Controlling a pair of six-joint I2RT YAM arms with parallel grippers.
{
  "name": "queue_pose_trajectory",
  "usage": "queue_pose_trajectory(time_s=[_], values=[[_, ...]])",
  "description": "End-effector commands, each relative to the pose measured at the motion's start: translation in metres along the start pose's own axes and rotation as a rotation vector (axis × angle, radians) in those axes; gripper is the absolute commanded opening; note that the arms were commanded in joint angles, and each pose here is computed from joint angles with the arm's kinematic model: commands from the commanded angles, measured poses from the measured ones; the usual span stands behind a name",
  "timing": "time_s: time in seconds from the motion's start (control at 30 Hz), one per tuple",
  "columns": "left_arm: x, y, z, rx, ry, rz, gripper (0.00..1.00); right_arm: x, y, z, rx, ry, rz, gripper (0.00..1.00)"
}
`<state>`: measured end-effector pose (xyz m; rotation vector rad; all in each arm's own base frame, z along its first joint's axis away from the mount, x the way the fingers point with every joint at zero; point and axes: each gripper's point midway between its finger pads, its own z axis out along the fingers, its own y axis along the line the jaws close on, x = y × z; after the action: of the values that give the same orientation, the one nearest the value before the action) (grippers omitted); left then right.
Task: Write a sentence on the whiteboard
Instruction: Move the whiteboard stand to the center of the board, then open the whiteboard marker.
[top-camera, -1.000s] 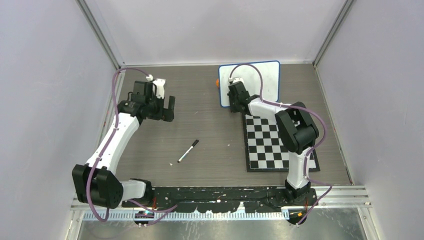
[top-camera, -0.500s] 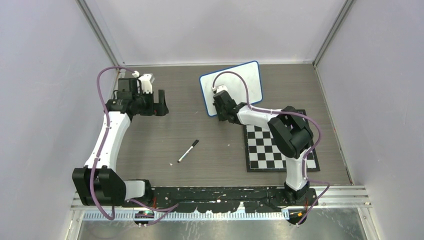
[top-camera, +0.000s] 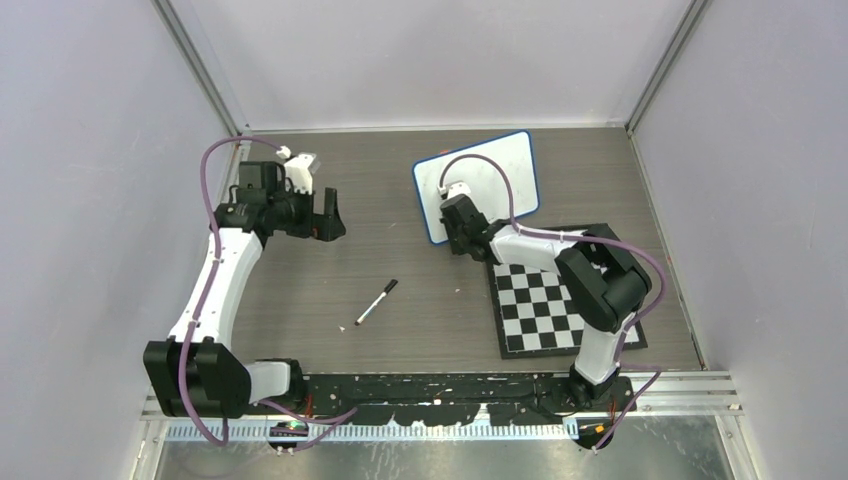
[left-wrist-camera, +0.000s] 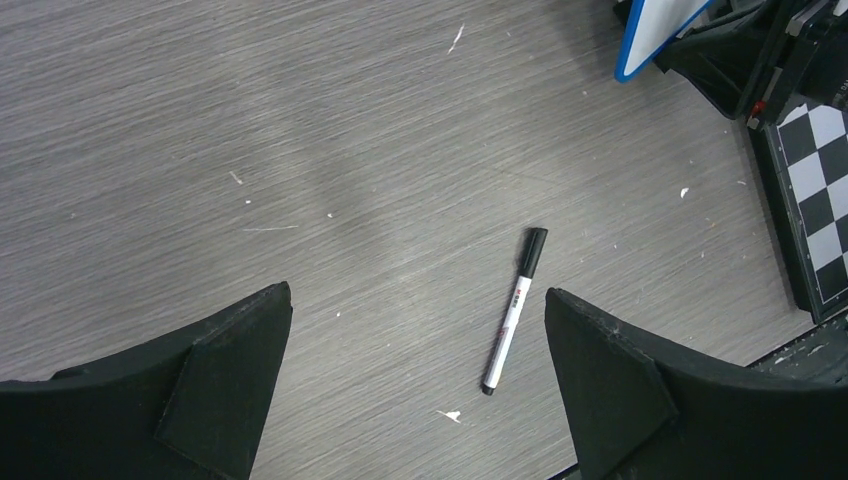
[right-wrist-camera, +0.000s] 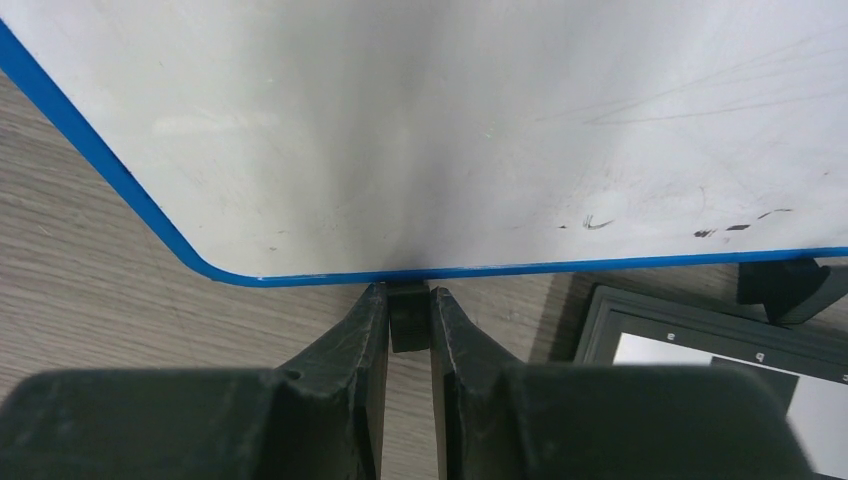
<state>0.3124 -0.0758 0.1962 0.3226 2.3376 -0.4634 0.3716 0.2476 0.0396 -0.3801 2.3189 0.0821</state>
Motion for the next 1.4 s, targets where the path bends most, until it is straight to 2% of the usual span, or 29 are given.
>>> queue_pose_trajectory(time_s=[0.0, 0.37, 0.57, 0.63, 0.67, 0.7, 0.8, 0.87, 1.07, 1.1, 1.23, 1.37], values=[[-0.001, -0.010, -0.002, 0.033, -0.009, 0.055, 1.00, 0.000, -0.016, -0.014, 0.065, -0.027, 0.013, 0.00], [0.013, -0.016, 0.004, 0.063, 0.047, 0.099, 1.00, 0.021, -0.033, -0.023, 0.094, 0.013, -0.015, 0.00], [0.022, -0.018, 0.006, 0.068, 0.085, 0.146, 1.00, 0.027, -0.030, -0.032, 0.056, 0.043, -0.014, 0.00], [0.027, -0.020, 0.007, 0.065, 0.105, 0.177, 1.00, 0.023, -0.026, -0.037, 0.033, 0.044, -0.005, 0.13], [0.030, -0.019, 0.008, 0.056, 0.117, 0.196, 1.00, 0.018, -0.024, -0.041, 0.019, 0.036, 0.001, 0.23], [0.033, -0.019, 0.009, 0.053, 0.126, 0.212, 1.00, 0.012, -0.022, -0.045, 0.002, 0.020, 0.007, 0.38], [0.042, -0.024, 0.011, 0.073, 0.164, 0.252, 1.00, -0.013, -0.015, -0.064, -0.061, -0.045, 0.019, 0.57], [0.048, -0.028, 0.013, 0.092, 0.193, 0.277, 1.00, -0.026, -0.009, -0.075, -0.108, -0.060, 0.022, 0.63], [0.066, -0.045, 0.032, 0.115, 0.270, 0.393, 1.00, -0.054, 0.007, -0.117, -0.389, -0.001, 0.010, 0.68], [0.067, -0.047, 0.038, 0.102, 0.278, 0.408, 0.98, -0.061, 0.004, -0.126, -0.433, -0.002, 0.028, 0.70], [0.074, -0.053, 0.068, 0.007, 0.358, 0.482, 0.77, -0.088, -0.023, -0.162, -0.540, -0.033, 0.117, 0.78], [0.086, -0.072, 0.089, -0.025, 0.436, 0.544, 0.72, -0.099, -0.049, -0.191, -0.526, -0.080, 0.124, 0.81]])
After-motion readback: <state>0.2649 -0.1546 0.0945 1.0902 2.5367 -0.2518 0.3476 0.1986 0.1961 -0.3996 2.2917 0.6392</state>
